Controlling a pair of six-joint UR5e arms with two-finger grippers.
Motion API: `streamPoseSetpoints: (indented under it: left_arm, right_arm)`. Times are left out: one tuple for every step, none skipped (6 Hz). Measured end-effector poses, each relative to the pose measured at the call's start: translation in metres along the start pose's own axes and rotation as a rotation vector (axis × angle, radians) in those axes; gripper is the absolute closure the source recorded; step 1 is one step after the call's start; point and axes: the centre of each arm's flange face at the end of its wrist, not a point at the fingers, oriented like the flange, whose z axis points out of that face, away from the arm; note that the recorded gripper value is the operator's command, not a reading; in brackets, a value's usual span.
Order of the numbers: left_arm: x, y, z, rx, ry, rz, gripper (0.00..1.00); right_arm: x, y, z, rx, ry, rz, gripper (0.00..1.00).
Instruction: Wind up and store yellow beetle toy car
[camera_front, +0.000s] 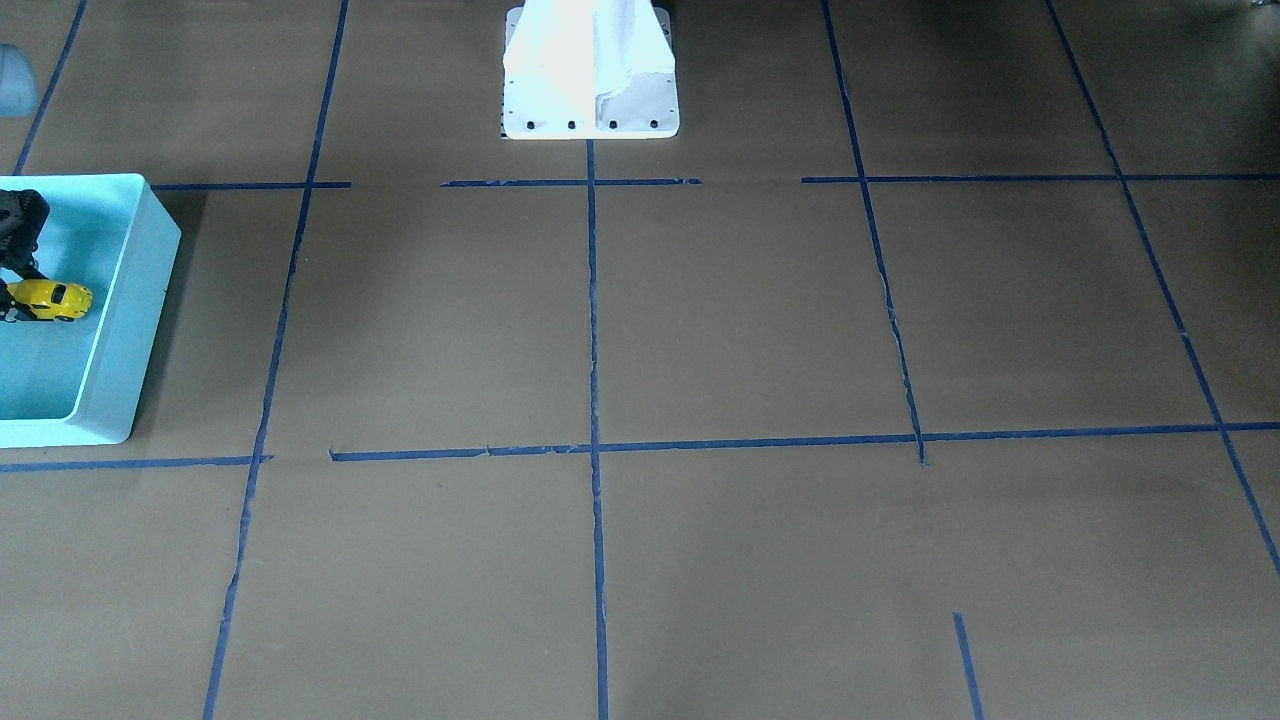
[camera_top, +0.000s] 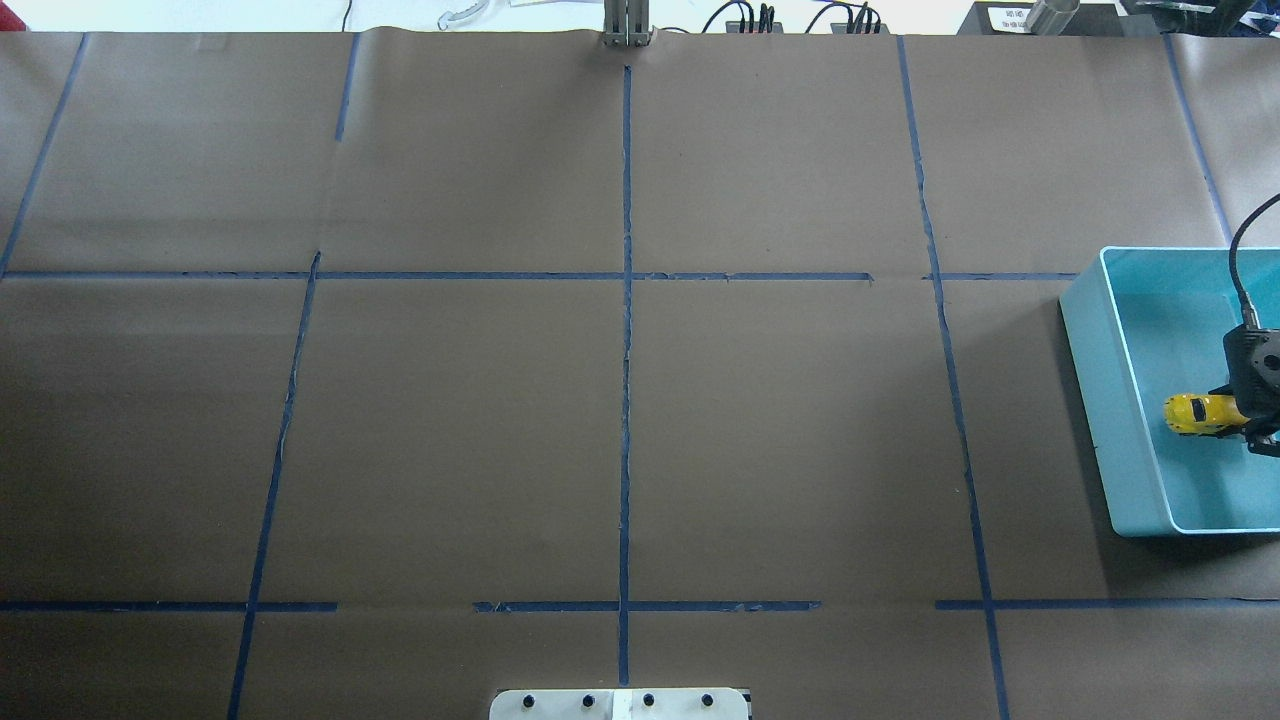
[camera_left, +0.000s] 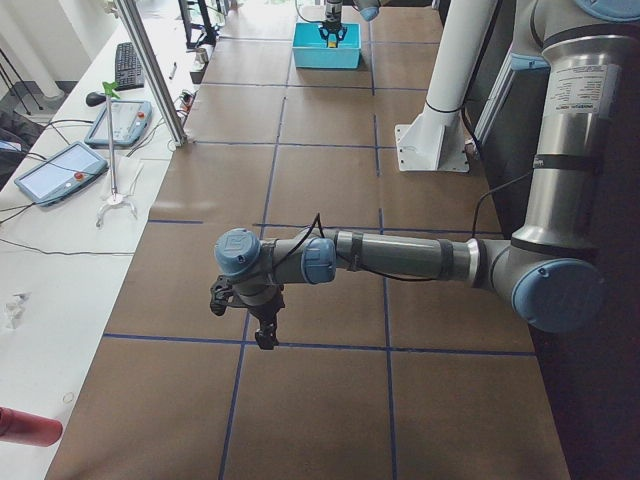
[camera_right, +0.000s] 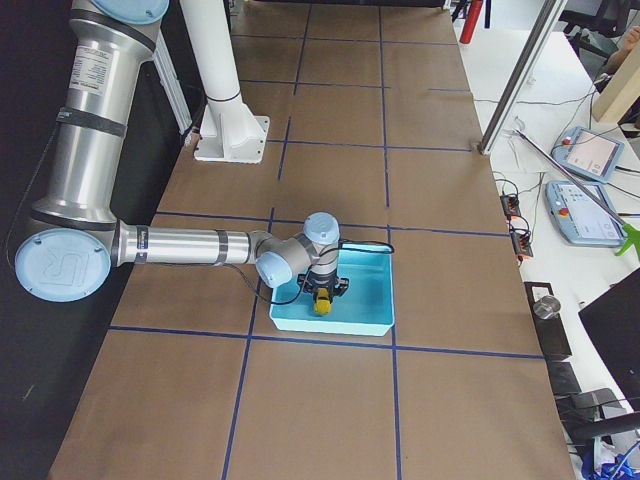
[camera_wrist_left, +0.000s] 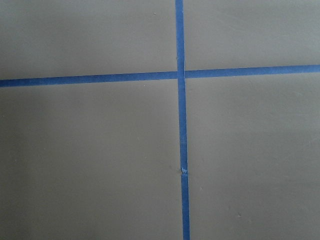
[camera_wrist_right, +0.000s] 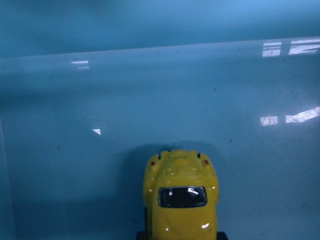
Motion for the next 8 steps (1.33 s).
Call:
streamPoseSetpoints:
  left_arm:
    - [0.0,0.0,0.0,0.0,0.0,0.0,0.0]
    - [0.0,0.0,0.0,0.0,0.0,0.0,0.0]
    - [0.0,0.0,0.0,0.001,0.0,0.001,0.0]
    - [0.0,0.0,0.0,0.0,0.0,-0.001,0.0]
    - [-0.001,0.0,0.001,-0.001,0.0,-0.004,0.0]
    - [-0.001,-0.001,0.002,-0.003,0.0,-0.006,0.0]
    - [-0.002,-0.001,0.003,-0.005,0.0,-0.007,0.0]
    - [-0.002,-0.001,0.004,-0.007,0.0,-0.008,0.0]
  right_arm:
    - [0.003,-0.002,0.001,0.004,-0.002,0.0,0.8]
    - [0.004,-0.005,0.001,0.007,-0.001,-0.003,0.01]
    - [0.005,-0.006,0.001,0.008,-0.001,-0.008,0.0]
    - [0.005,-0.008,-0.001,0.013,0.002,-0.017,0.0]
    - [0.004,-0.013,-0.008,0.027,0.005,-0.023,0.0]
    - [0.003,-0.012,-0.022,0.063,-0.005,-0.009,0.0]
    - [0.006,0.005,-0.041,0.101,-0.019,0.056,0.0]
    - [0.013,0.036,-0.064,0.118,-0.027,0.169,0.0]
